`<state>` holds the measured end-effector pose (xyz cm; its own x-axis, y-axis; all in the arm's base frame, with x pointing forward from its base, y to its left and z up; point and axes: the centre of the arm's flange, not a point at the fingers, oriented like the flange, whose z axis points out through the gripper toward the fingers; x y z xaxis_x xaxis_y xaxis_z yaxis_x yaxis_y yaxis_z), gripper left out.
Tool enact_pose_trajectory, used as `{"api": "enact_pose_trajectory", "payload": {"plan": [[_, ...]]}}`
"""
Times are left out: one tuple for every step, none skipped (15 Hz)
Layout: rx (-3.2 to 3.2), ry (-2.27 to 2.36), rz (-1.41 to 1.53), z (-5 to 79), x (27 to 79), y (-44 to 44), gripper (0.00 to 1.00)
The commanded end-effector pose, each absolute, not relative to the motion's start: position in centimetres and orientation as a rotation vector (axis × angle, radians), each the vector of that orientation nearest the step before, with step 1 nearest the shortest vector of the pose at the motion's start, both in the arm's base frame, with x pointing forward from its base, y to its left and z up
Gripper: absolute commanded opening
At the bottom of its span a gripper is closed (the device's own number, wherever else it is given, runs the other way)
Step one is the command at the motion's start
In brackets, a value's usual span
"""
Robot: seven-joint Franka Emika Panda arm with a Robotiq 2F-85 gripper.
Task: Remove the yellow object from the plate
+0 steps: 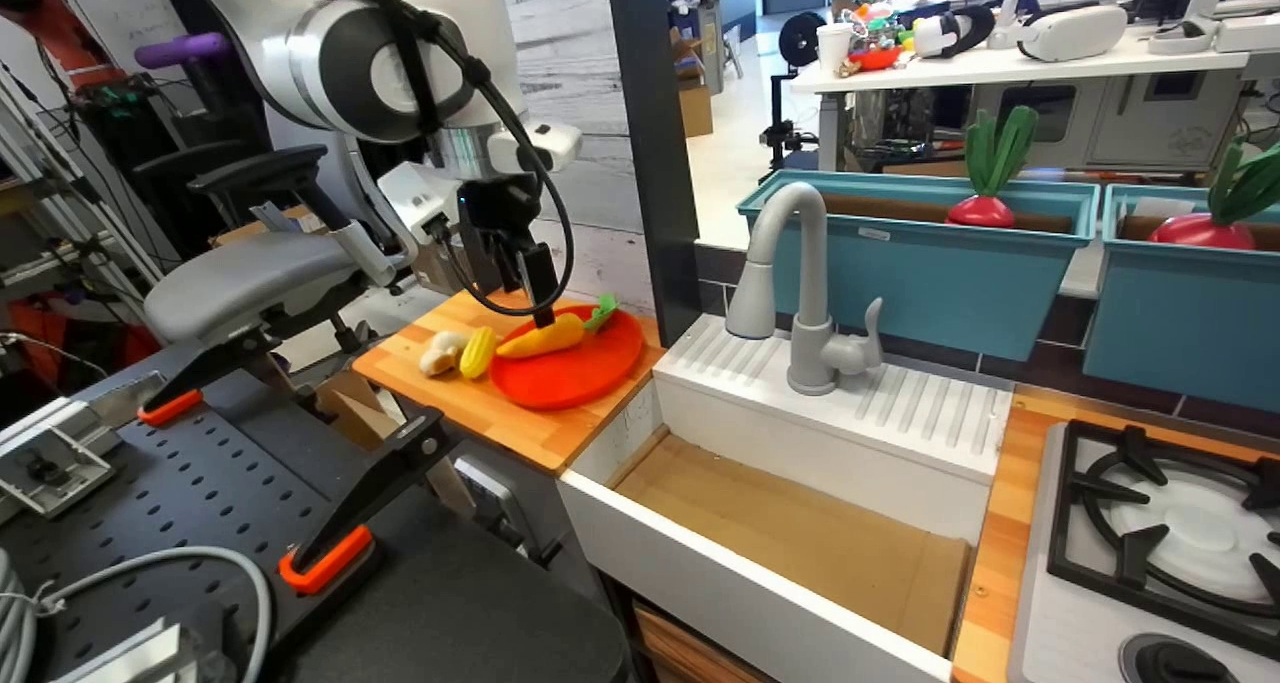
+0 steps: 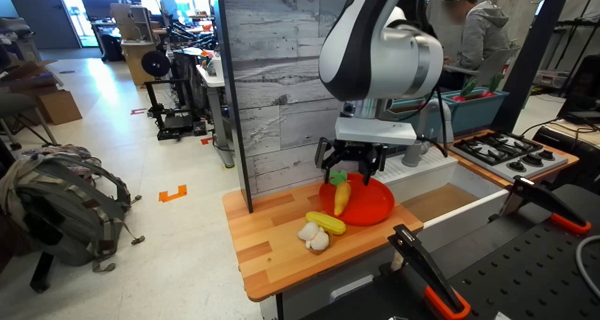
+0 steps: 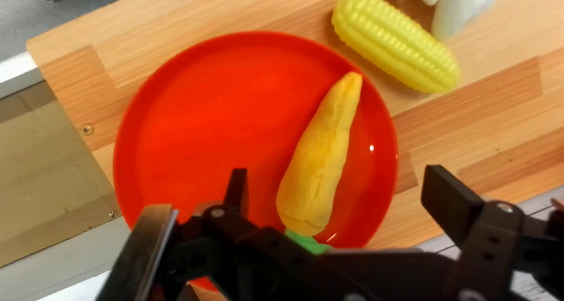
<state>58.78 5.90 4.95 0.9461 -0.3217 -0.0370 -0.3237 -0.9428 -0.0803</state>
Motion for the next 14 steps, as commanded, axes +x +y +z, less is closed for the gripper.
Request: {"api": "enact_pose_trajectory", "payload": {"plan": [[-3.014, 0.576, 0.060, 2.0, 62.2, 6.0, 1.00], [-3.016, 0.584, 0.062, 1.5, 62.5, 5.9, 1.00], [-3.018, 0.588, 0.065, 1.2, 62.7, 5.9, 0.86], [-3.022, 0.588, 0.072, 1.0, 63.0, 5.9, 0.72], [-3.024, 0.590, 0.076, 0.8, 63.2, 5.9, 0.66], [-3.026, 0.588, 0.078, 0.7, 63.4, 5.9, 0.56], [-3.026, 0.590, 0.076, 0.6, 63.6, 5.9, 0.49], [-3.026, 0.604, 0.042, 0.7, 63.8, 5.9, 0.42], [-3.021, 0.604, 0.037, 1.0, 64.0, 5.9, 0.34], [-3.013, 0.606, 0.022, 1.6, 64.1, 5.8, 0.27], [-3.007, 0.604, 0.004, 2.1, 64.1, 5.8, 0.19], [-3.000, 0.585, -0.026, 2.9, 63.8, 5.8, 0.12], [-2.994, 0.573, -0.061, 3.6, 63.5, 5.9, 0.04], [-2.992, 0.554, -0.082, 4.2, 63.1, 6.1, 0.01]]}}
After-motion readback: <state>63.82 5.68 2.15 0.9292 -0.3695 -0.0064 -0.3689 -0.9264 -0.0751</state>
